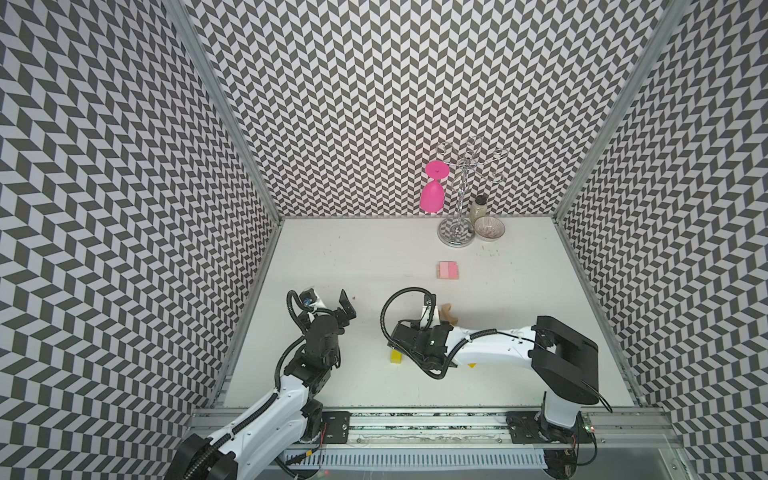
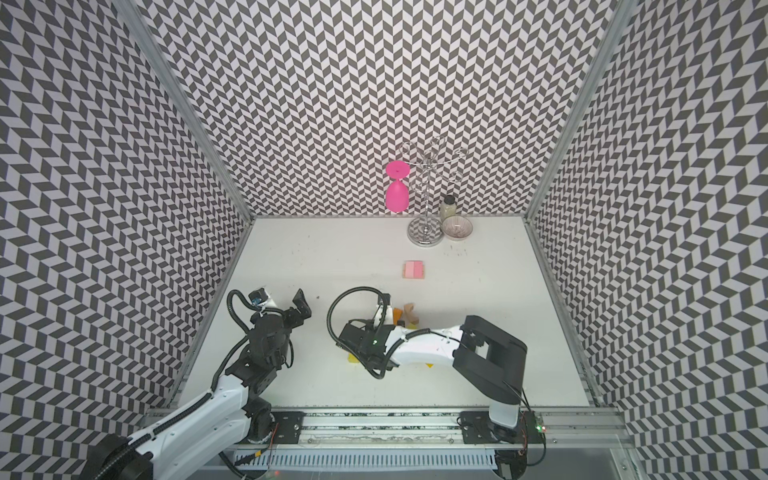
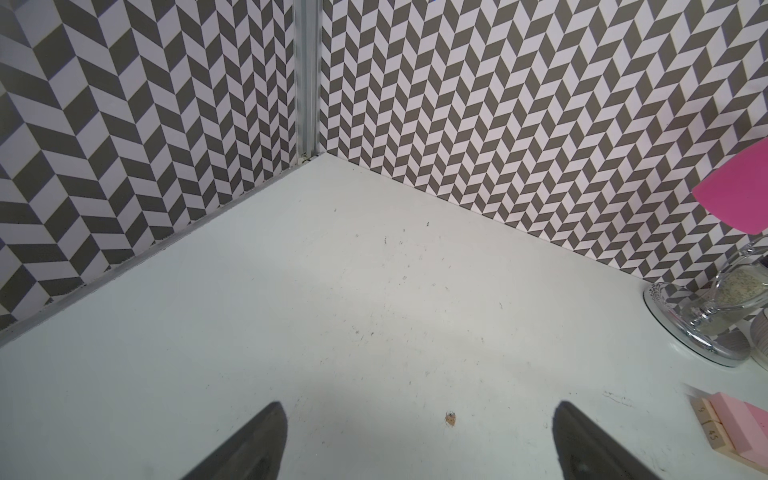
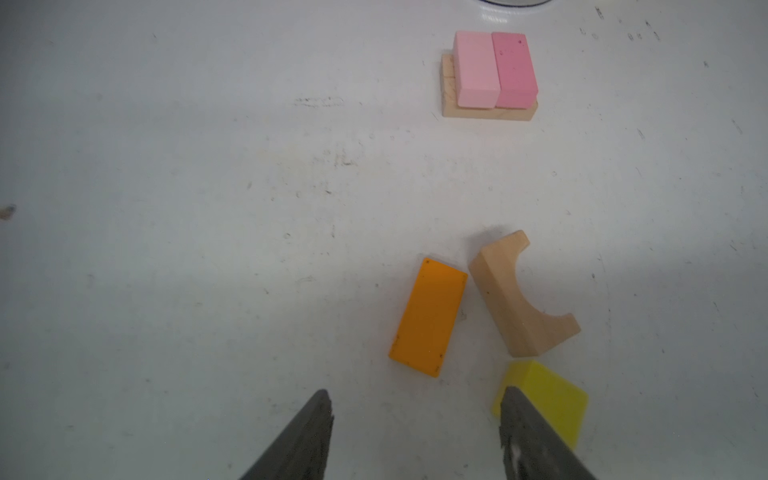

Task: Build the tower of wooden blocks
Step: 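Move the right gripper over the orange block while the left gripper draws back, then close the right gripper on the yellow cube beside the arch and lift it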

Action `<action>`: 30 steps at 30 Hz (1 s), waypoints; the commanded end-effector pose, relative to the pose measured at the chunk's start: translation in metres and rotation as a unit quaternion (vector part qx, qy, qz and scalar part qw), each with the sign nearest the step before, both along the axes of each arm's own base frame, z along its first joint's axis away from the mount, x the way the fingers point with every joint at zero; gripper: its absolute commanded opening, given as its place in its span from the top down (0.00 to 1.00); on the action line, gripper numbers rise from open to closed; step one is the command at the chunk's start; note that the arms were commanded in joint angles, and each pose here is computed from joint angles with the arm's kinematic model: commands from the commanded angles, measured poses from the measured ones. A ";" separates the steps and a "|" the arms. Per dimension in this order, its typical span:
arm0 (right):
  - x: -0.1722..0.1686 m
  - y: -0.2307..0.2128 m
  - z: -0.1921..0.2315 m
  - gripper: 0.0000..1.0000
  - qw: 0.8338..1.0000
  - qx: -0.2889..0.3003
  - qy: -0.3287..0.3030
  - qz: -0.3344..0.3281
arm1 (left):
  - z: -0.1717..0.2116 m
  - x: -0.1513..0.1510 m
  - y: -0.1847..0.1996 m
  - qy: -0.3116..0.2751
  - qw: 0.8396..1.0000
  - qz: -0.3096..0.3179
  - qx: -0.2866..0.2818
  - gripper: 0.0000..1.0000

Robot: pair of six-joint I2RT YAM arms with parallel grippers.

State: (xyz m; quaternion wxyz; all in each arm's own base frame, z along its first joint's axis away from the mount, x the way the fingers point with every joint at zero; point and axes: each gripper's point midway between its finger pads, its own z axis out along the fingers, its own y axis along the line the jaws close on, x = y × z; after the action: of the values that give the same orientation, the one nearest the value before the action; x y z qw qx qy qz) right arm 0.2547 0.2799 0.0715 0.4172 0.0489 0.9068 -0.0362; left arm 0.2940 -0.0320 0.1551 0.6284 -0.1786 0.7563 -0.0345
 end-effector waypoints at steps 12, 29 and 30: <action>-0.007 -0.050 -0.004 0.35 0.995 0.076 0.001 -0.072 | 0.019 0.005 -0.003 -0.024 1.000 0.001 -0.012 0.00; 0.008 -0.051 -0.026 0.37 0.989 0.136 0.029 -0.046 | 0.018 0.006 -0.005 -0.022 1.000 -0.004 -0.013 0.00; 0.009 -0.053 -0.026 0.37 0.989 0.137 0.028 -0.049 | 0.018 0.005 -0.004 -0.022 1.000 -0.003 -0.013 0.00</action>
State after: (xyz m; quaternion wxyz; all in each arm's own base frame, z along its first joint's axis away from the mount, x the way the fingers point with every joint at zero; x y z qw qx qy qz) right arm 0.2583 0.2281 0.0436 0.3723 0.1376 0.9162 0.0552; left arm 0.2954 -0.0333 0.1564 0.6281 -0.1775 0.7568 -0.0360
